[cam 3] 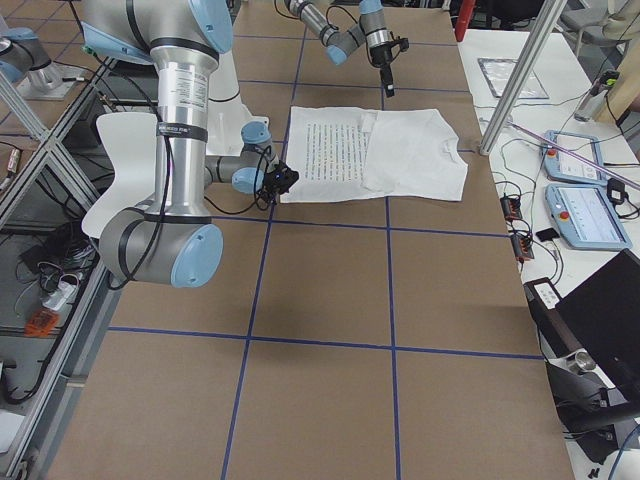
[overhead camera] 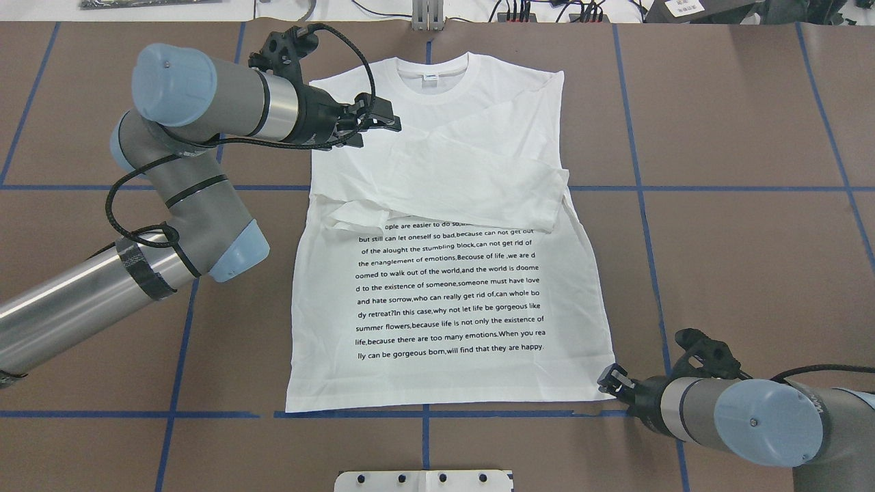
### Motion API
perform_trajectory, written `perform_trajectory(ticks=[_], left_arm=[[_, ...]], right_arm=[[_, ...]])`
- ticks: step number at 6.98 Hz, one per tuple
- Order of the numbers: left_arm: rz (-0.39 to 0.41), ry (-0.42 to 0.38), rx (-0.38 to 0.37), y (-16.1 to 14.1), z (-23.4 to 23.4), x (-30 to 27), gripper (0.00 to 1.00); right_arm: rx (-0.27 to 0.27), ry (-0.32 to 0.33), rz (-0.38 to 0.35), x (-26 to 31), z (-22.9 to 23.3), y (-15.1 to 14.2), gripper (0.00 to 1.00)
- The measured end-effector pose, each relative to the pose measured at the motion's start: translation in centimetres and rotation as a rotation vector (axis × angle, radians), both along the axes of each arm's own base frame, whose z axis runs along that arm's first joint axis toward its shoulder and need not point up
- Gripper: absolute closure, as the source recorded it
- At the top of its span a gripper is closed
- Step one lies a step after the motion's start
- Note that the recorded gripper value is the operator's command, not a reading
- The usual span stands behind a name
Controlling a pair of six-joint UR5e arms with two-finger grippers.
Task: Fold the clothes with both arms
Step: 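Release the sleeve with the left gripper while the right gripper moves to the hem corner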
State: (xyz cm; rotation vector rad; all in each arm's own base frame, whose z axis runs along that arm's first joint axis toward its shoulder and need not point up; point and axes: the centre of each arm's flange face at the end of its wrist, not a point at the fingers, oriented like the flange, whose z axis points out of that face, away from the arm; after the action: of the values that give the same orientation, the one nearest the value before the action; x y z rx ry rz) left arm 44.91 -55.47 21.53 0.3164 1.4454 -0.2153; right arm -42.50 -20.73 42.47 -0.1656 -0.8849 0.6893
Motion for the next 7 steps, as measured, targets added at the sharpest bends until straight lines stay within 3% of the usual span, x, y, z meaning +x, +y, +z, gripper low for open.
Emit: perform_trajectory(ticks=[2, 3, 4, 7], left_arm=[[0.0, 0.001, 0.001, 0.34, 0.29, -0.35, 0.17], [0.0, 0.002, 0.001, 0.4, 0.28, -0.41, 0.17], [0.0, 0.004, 0.002, 0.48, 0.18, -0.5, 0.17], [-0.001, 0.005, 0.001, 0.86, 0.59, -0.91, 0.17]], right_arm=[[-0.001, 0.006, -0.003, -0.1, 0.25, 0.11, 0.53], [-0.001, 0.008, -0.003, -0.13, 0.34, 0.13, 0.68], [-0.001, 0.007, -0.004, -0.16, 0.31, 0.14, 1.0], [-0.003, 0.007, -0.005, -0.18, 0.34, 0.13, 1.0]])
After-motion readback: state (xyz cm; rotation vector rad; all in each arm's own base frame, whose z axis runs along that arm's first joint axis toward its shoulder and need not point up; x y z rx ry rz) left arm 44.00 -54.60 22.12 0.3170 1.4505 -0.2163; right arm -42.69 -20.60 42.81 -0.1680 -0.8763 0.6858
